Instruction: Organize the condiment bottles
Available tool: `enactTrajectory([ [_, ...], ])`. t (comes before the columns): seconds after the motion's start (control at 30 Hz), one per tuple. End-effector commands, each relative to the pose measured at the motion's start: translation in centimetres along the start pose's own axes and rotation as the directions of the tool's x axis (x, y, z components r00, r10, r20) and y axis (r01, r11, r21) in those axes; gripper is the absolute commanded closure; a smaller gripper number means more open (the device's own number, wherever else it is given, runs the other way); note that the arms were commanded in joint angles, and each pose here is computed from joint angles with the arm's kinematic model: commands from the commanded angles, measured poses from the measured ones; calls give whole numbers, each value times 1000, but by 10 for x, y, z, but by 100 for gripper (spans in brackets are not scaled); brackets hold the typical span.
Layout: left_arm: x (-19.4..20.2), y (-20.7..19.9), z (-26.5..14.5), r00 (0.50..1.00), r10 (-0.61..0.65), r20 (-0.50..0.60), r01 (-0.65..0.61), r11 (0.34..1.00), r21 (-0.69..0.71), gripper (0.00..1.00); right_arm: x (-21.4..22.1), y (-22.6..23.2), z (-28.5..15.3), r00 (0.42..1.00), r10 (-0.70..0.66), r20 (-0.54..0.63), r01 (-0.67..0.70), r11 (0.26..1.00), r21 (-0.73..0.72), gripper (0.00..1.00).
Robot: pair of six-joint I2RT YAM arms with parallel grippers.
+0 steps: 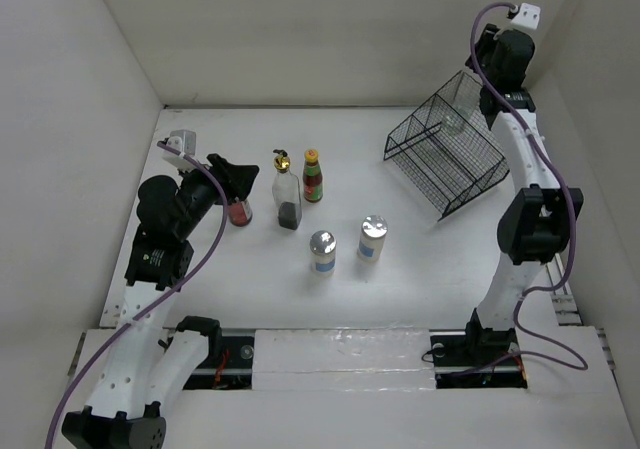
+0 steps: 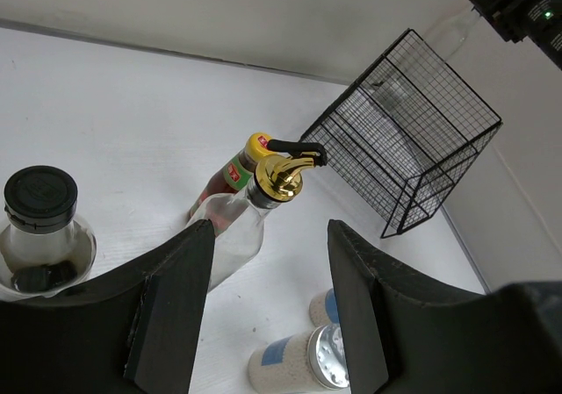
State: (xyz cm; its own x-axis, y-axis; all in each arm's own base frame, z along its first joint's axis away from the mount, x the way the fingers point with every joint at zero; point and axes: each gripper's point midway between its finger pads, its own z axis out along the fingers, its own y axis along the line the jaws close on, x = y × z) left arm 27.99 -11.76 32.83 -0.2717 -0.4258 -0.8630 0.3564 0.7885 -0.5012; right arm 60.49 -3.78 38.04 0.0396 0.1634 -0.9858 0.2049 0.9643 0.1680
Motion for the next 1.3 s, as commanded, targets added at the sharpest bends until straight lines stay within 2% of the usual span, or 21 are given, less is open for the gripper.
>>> enactTrajectory([
  [0.0,-11,-10,0,999,33,40,-35,998,47,50,-73,8,-13,975,50,218,-36,997,-67,89],
  [0.17,-8,-11,-2,999,33,36,-35,998,55,50,-45,5,-9,985,40,168,-29,997,-66,88],
  [0.47,-10,-12,-1,999,26,43,-29,998,59,50,-23,-5,-1,991,30,132,-22,998,-59,86],
  [0.83,-12,-14,-4,998,29,51,-32,997,63,50,0,-8,2,995,40,87,-35,998,-52,75],
  [0.93,-12,-14,-4,998,29,51,-32,997,63,50,0,-8,2,995,40,87,-35,998,-52,65],
  [0.97,-12,-14,-4,998,29,51,-32,997,63,50,1,-6,2,996,40,85,-35,998,-61,56],
  [1.03,-12,-14,-4,998,29,51,-32,997,63,50,-6,-4,-1,995,42,95,-35,997,-72,49],
  [1.27,-11,-16,-4,999,29,46,-32,997,71,50,-48,-7,-19,984,53,168,-42,997,-69,33],
])
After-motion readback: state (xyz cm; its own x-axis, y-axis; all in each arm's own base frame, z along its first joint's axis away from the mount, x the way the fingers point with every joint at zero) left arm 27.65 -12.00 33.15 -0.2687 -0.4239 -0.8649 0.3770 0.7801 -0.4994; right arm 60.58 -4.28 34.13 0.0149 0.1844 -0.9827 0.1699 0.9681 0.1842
